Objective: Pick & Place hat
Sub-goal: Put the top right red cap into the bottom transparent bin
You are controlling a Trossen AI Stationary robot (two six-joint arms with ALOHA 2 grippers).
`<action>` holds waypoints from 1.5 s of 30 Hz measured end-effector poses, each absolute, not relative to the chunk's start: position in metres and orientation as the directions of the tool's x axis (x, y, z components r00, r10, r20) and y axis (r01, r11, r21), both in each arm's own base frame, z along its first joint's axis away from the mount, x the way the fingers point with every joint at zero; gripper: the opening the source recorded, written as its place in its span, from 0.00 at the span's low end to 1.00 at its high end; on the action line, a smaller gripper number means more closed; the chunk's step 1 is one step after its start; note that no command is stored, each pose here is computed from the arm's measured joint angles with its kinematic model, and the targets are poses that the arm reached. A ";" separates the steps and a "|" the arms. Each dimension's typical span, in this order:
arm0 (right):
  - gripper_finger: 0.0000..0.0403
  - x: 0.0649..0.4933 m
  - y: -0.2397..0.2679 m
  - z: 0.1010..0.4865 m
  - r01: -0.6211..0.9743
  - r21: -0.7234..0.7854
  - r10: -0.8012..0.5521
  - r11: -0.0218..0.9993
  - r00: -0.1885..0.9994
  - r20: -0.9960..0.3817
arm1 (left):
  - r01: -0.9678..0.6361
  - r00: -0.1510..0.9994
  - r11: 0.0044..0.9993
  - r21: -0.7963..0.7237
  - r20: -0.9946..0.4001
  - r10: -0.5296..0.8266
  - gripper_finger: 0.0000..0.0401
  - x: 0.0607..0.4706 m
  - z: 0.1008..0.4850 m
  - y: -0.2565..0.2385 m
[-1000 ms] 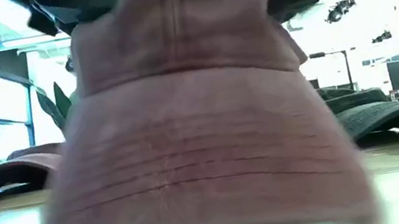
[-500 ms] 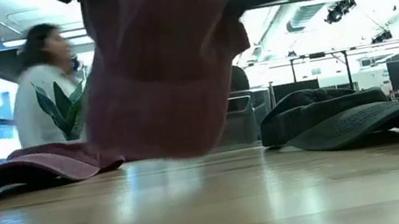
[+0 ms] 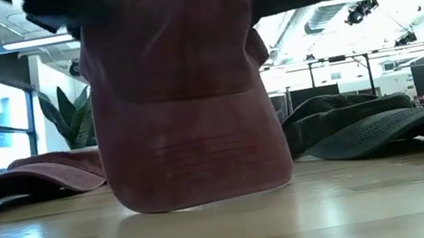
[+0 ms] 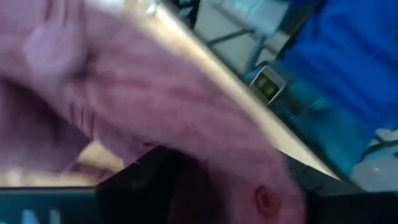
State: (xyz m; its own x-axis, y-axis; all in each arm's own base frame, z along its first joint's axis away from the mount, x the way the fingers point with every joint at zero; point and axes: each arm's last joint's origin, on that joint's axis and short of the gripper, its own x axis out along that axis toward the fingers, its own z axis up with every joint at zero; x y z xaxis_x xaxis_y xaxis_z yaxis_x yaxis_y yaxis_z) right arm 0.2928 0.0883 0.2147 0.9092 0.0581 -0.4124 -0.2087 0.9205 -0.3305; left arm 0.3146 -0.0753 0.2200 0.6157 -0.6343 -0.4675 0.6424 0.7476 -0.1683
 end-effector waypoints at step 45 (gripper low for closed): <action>0.79 0.314 0.079 0.197 -0.679 0.270 0.731 0.683 0.630 -0.263 | 0.432 0.752 0.817 -0.383 -0.347 -0.561 0.04 0.327 0.238 -0.066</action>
State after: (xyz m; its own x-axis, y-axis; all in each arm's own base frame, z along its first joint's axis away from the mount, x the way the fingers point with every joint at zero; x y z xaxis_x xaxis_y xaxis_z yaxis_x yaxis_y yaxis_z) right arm 0.3139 0.0793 0.1975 0.6300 0.7306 -0.2633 -0.6789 0.6828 0.2699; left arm 0.3269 -0.0663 0.2376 0.7518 -0.5606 -0.3471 0.4322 0.8166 -0.3826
